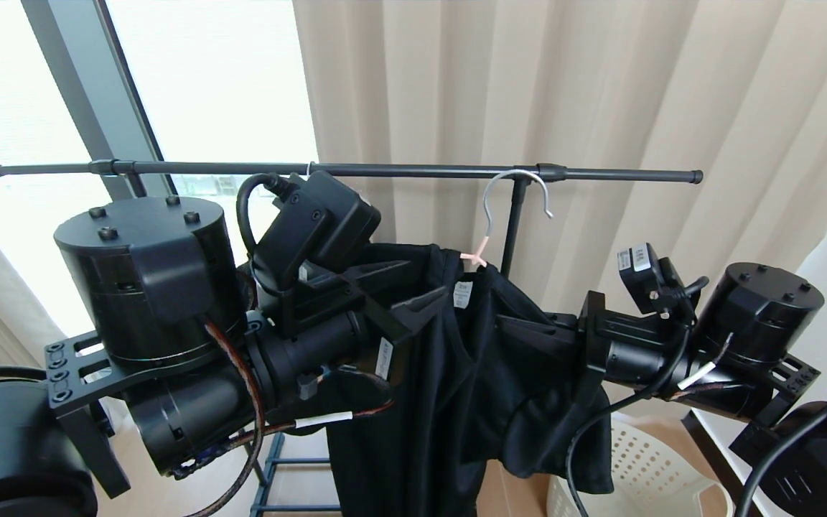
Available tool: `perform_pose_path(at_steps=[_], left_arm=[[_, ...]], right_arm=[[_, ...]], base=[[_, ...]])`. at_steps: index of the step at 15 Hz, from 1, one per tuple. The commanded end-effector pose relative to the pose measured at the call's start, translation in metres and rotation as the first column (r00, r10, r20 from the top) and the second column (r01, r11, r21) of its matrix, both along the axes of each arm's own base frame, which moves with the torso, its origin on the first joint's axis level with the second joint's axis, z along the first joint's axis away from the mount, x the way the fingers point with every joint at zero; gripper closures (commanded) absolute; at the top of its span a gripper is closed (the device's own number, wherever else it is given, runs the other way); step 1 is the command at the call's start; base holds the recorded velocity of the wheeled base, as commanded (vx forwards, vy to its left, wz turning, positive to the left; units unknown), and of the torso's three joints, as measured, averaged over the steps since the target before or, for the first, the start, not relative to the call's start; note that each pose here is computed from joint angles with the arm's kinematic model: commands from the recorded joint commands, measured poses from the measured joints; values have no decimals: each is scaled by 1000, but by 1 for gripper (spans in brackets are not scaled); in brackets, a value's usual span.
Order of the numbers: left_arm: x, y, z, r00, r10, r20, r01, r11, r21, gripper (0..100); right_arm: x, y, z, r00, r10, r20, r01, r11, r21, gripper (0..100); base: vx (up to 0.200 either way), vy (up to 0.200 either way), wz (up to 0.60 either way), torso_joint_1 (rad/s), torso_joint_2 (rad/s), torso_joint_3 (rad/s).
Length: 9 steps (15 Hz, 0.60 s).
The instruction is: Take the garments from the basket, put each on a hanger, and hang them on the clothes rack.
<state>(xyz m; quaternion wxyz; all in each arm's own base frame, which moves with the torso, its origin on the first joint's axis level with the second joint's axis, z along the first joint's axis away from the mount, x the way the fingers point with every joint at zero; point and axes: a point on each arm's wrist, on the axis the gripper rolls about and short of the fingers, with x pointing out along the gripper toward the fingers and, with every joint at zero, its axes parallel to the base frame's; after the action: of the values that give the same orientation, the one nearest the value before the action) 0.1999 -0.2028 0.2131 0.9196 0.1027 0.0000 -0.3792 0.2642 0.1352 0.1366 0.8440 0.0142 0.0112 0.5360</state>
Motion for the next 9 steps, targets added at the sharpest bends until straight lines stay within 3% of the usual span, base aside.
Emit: perform_pose_path(at_steps=[1, 4, 6, 8, 9], left_arm=[[-1, 3, 4, 1000, 8, 6, -8, 1000, -11, 0], [-10, 27, 11, 999, 49, 24, -48, 998, -39, 0], [-12, 47, 20, 995, 101, 18, -99, 990, -98, 0], [-1, 68, 21, 985, 169, -20, -170, 975, -144, 0], [5, 80, 15, 985, 166, -48, -171, 975, -140, 0]], right_arm=[[2, -5, -2, 1000, -16, -3, 16, 1000, -3, 100], [9, -17, -6, 997, -59, 39, 61, 997, -38, 100], [18, -27, -14, 993, -96, 68, 100, 992, -70, 100], [20, -32, -19, 988, -97, 116, 110, 988, -109, 100], [20, -34, -23, 988, -88, 123, 103, 987, -126, 100]], base=[[0, 0, 0, 0, 0, 0], [0, 0, 0, 0, 0, 0], [0, 0, 0, 0, 0, 0], [0, 0, 0, 0, 0, 0], [0, 0, 0, 0, 0, 0]])
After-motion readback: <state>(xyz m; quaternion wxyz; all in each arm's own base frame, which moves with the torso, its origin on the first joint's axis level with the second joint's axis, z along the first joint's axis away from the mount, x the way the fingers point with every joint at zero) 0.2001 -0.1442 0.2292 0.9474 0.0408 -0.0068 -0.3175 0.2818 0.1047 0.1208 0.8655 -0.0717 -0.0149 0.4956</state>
